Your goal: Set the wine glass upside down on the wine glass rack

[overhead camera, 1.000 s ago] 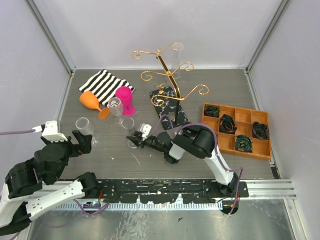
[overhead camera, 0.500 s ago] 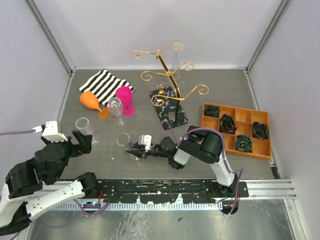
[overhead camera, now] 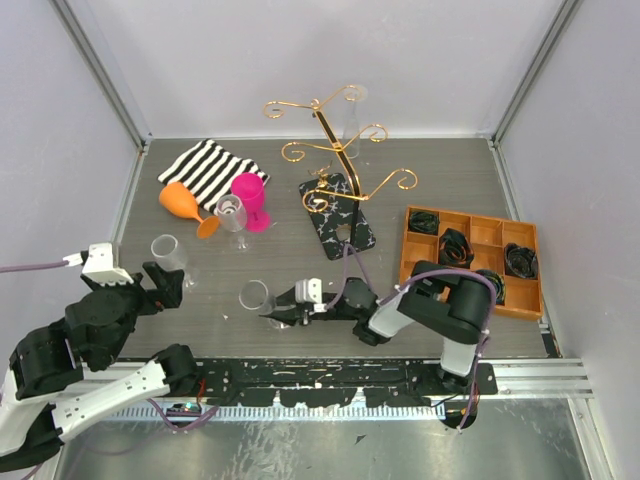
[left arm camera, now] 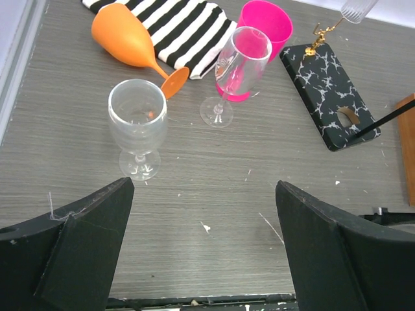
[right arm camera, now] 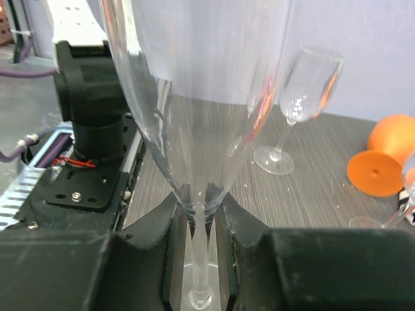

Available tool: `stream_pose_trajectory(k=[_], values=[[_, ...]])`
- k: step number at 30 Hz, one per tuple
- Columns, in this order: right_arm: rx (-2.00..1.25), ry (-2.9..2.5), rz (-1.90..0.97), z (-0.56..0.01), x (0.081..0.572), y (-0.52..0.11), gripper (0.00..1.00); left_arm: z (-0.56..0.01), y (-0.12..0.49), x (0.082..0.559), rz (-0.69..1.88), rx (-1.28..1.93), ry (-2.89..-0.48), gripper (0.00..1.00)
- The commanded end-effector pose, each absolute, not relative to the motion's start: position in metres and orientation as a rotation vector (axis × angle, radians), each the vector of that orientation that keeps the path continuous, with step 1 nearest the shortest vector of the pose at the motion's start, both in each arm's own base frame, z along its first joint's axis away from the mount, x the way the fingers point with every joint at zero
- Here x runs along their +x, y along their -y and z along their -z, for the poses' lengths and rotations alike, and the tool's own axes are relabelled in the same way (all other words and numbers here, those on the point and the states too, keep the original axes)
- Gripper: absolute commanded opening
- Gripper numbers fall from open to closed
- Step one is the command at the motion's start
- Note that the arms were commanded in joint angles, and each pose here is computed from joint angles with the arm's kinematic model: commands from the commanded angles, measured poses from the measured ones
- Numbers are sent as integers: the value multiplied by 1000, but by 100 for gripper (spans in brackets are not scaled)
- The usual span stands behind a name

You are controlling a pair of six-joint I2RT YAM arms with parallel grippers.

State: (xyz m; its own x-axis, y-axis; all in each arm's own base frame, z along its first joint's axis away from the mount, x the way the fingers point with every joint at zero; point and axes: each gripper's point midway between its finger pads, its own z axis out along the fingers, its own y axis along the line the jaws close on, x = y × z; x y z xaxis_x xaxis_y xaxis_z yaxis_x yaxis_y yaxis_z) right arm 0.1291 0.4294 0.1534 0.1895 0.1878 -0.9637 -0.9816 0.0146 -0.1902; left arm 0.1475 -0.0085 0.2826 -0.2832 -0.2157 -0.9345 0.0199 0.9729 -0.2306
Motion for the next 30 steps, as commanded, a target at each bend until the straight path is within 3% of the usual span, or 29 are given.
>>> stream_pose_trajectory(k=[1, 15, 30], values=[[-1065, -669, -1177, -228, 108, -410, 1, -288, 17, 148, 296, -129, -1813, 98], [-1066, -536, -1110, -317, 85, -366, 1, -322, 101, 153, 574, 91, -1785, 98], [-954, -298, -968, -418, 71, -326, 1, -368, 213, 142, 1114, 160, -1707, 98]])
